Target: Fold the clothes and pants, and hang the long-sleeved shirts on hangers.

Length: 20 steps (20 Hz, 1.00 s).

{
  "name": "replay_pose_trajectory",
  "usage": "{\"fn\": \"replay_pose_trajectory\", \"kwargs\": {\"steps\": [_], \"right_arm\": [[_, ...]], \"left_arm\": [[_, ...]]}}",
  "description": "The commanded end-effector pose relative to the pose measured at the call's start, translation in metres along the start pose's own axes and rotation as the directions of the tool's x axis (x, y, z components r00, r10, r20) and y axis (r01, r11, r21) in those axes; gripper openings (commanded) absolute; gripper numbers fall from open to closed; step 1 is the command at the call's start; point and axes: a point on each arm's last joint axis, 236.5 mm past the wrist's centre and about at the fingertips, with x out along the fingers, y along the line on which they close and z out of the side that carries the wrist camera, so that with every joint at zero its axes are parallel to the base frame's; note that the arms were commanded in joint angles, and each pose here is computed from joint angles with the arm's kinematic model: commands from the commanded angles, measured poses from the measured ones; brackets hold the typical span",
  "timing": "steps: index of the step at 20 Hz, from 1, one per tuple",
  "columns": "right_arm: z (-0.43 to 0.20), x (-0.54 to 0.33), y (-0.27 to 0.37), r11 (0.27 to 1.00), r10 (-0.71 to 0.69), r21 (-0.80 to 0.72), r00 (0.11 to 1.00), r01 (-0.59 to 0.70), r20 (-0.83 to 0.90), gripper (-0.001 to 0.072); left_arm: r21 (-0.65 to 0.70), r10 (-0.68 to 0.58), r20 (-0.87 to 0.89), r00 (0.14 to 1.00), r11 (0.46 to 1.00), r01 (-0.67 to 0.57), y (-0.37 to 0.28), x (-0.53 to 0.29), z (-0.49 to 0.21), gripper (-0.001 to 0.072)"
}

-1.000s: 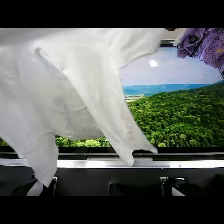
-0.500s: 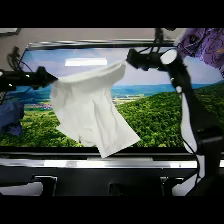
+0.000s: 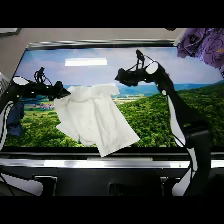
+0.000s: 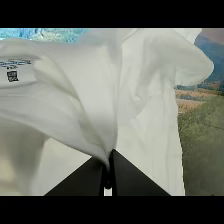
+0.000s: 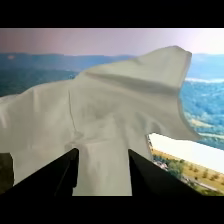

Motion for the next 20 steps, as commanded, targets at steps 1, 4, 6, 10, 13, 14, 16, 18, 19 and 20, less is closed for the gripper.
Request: {"fn": "replay_pose_trajectory", "kwargs": {"steps": [1,4,6,10,13,14,16,18,19,20], "right_arm": [[-0.039,-0.068,-0.044,0.98,-0.179,-0.125,0.96,0.154,-0.215,0.0382],[-0.061,-0.147,-0.091,0.944,-0.327,-0.148,0.895,0.294,-0.305,0.0382],[-0.079,-0.172,-0.111,0.951,-0.308,-0.061,0.904,0.304,-0.295,0.0384],[-0.194,-0.175,-0.153,0.944,-0.25,0.093,0.872,0.315,-0.421,0.0522],[-0.262,-0.145,-0.146,0.949,-0.093,0.233,0.896,0.212,-0.435,0.0546],[-0.273,-0.136,-0.143,0.942,-0.05,0.283,0.906,0.183,-0.42,0.0546],[-0.283,-0.12,-0.144,0.923,-0.006,0.355,0.931,0.145,-0.364,0.0546],[-0.281,-0.111,-0.147,0.912,0.002,0.392,0.953,0.123,-0.304,0.0546],[-0.278,-0.108,-0.147,0.909,0.012,0.402,0.961,0.105,-0.277,0.0546],[-0.276,-0.106,-0.146,0.907,0.016,0.41,0.965,0.096,-0.262,0.0546]], "left_arm": [[-0.007,0.0,-0.017,1.0,1.0,-0.001,0.003,0.001,-0.003,0.0017],[-0.006,-0.002,-0.031,1.0,1.0,0.002,0.002,0.001,-0.007,0.0017],[-0.01,-0.002,-0.031,1.0,1.0,0.002,0.002,0.001,-0.007,0.0017],[-0.01,-0.002,-0.031,1.0,1.0,0.002,0.002,0.001,-0.007,0.0017],[-0.01,-0.002,-0.031,1.0,1.0,0.002,0.002,0.001,-0.007,0.0017],[-0.011,-0.003,-0.032,0.999,1.0,0.002,0.002,0.001,-0.007,0.0017],[-0.021,-0.003,-0.032,0.999,1.0,0.002,0.002,0.001,-0.007,0.0017],[-0.021,-0.003,-0.032,0.999,1.0,0.002,0.002,0.001,-0.007,0.0017],[-0.021,-0.003,-0.035,0.999,1.0,0.002,0.002,0.001,-0.008,0.0017],[-0.021,-0.003,-0.038,0.999,1.0,0.003,0.002,0.001,-0.008,0.0017]]}}
